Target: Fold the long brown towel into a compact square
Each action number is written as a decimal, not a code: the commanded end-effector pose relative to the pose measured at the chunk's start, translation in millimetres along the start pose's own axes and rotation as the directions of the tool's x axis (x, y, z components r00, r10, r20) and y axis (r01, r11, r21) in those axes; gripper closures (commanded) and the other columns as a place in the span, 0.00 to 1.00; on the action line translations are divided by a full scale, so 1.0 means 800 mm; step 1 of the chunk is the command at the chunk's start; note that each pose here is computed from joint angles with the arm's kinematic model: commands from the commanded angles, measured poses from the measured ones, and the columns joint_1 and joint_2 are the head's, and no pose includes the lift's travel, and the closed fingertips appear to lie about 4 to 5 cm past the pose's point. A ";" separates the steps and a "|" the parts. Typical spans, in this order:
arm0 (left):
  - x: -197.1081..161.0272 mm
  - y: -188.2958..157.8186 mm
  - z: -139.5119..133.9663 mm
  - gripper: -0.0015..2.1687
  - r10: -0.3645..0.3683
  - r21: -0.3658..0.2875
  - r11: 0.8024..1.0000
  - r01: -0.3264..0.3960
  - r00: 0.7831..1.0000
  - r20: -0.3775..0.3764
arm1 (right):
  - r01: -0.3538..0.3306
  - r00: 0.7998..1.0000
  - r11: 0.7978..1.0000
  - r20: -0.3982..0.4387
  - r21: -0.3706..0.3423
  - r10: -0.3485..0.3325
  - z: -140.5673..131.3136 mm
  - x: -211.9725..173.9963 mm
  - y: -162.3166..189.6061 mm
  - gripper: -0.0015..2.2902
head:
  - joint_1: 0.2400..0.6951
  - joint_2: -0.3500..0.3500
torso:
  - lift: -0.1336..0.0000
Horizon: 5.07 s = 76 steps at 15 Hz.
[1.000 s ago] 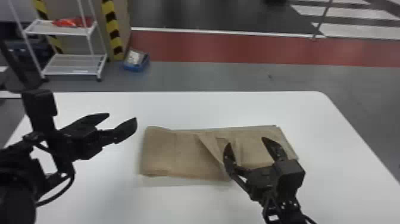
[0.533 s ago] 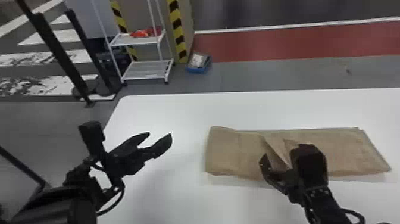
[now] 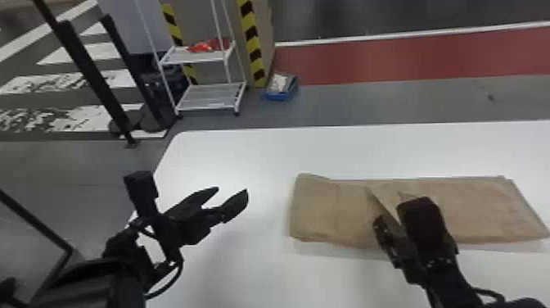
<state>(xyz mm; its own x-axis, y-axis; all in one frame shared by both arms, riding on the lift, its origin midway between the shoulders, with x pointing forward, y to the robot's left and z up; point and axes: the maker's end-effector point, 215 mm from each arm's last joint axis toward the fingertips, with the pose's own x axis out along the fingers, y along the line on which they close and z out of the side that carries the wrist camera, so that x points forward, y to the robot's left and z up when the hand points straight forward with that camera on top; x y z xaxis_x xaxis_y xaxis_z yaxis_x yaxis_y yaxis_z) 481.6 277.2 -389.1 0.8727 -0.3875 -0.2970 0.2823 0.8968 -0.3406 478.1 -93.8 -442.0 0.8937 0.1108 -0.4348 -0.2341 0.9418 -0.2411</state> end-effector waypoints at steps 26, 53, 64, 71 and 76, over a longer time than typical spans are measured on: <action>0.011 -0.002 -0.017 0.04 -0.013 -0.002 1.000 0.013 1.000 -0.014 | 0.286 0.930 0.952 -0.270 0.111 -0.248 -0.093 -0.088 -0.175 0.26 | 1.00 0.55 | 0.06; 0.006 0.002 -0.028 0.04 -0.020 0.003 1.000 0.020 0.999 -0.030 | 0.277 0.942 0.951 -0.235 0.140 -0.240 -0.107 -0.060 -0.182 0.35 | 1.00 0.51 | 0.06; 0.006 0.004 -0.028 0.04 -0.022 0.006 1.000 0.022 0.999 -0.031 | 0.236 0.972 0.953 -0.023 0.190 -0.235 -0.021 -0.057 -0.183 0.44 | 1.00 0.53 | 0.06; -0.009 0.046 0.027 0.04 0.068 0.081 0.993 -0.081 0.986 0.151 | 0.193 0.978 0.943 0.027 0.269 -0.208 0.002 -0.043 -0.219 0.44 | 1.00 0.56 | 0.06; -0.038 0.082 0.074 0.03 0.212 0.144 0.946 -0.289 0.893 0.398 | 0.175 0.970 0.928 0.107 0.328 -0.220 0.025 -0.046 -0.251 0.44 | 1.00 0.63 | 0.06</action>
<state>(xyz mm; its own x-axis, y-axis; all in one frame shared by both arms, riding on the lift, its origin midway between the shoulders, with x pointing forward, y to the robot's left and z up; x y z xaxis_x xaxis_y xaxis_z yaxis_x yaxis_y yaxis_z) 499.5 358.2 -354.4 0.9964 -0.0838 -0.0135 0.0816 0.9892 -0.1219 500.6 -272.0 -376.6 0.9522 -0.0538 -0.3008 0.0459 0.9984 -0.0335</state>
